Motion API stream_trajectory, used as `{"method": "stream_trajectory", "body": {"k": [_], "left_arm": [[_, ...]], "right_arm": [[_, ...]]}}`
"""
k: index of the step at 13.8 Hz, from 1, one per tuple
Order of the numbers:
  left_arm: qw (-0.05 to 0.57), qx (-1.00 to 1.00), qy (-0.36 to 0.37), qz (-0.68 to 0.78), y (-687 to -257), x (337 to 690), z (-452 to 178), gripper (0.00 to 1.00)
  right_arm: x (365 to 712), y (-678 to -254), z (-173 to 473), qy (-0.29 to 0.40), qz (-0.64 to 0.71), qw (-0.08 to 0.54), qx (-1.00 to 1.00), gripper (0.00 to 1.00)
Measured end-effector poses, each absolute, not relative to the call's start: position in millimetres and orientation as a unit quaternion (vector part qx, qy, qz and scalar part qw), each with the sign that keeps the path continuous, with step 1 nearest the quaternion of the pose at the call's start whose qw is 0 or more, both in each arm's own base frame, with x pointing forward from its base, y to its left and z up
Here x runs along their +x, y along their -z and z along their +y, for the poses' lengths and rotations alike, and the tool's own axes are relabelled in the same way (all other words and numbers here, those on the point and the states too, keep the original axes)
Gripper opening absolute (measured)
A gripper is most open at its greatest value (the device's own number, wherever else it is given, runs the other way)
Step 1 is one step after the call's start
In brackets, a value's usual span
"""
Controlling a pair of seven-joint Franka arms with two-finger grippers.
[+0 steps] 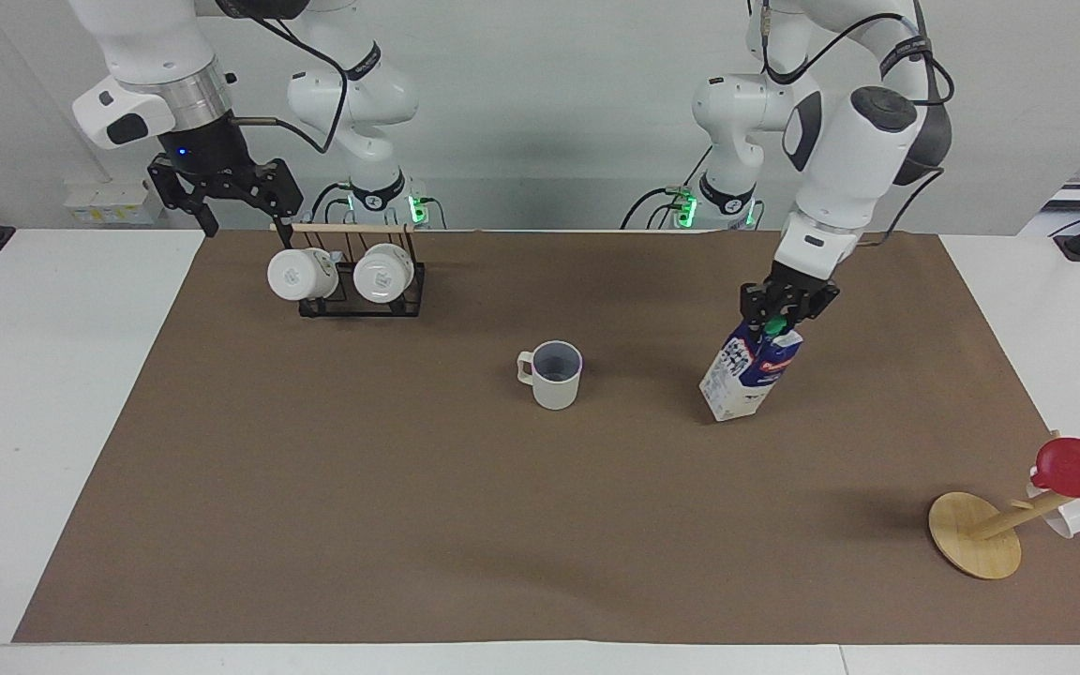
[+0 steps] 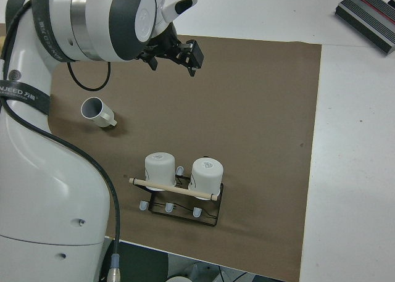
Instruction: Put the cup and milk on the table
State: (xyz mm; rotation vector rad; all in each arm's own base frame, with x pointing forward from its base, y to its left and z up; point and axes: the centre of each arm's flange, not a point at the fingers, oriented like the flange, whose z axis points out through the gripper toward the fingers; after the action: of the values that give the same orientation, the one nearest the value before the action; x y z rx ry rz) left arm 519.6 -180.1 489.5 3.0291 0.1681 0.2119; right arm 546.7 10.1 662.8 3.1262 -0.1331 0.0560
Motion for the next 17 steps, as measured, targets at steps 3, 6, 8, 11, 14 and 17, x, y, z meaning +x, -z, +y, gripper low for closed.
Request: {"method": "stream_trajectory", "body": {"k": [3,6,8,11,14,17], "left_arm": [[0.06,0.995,-0.068,0.052,-494.3,496.8,-239.4,0.48],[0.063,0.995,-0.067,0.05,-495.2,488.1,-257.3,0.48],[0.063,0.995,-0.064,0.05,-493.6,485.3,-262.4,0.48],[0.061,0.995,-0.059,0.049,-487.9,483.4,-268.1,0.48],[0.058,0.996,-0.051,0.043,-479.3,480.2,-274.5,0.48],[0.057,0.997,-0.046,0.04,-470.9,479.0,-280.0,0.49]], "right_arm": [[546.7,-662.8,9.4,-0.018,-0.043,0.006,0.999,1.0],[546.7,-662.8,9.3,-0.018,-0.043,0.006,0.999,1.0],[546.7,-662.8,9.3,-0.018,-0.043,0.006,0.999,1.0],[546.7,-662.8,9.2,-0.018,-0.043,0.006,0.999,1.0],[546.7,-662.7,8.2,-0.018,-0.044,0.006,0.999,1.0],[546.7,-662.6,8.0,-0.018,-0.044,0.006,0.999,1.0]]}}
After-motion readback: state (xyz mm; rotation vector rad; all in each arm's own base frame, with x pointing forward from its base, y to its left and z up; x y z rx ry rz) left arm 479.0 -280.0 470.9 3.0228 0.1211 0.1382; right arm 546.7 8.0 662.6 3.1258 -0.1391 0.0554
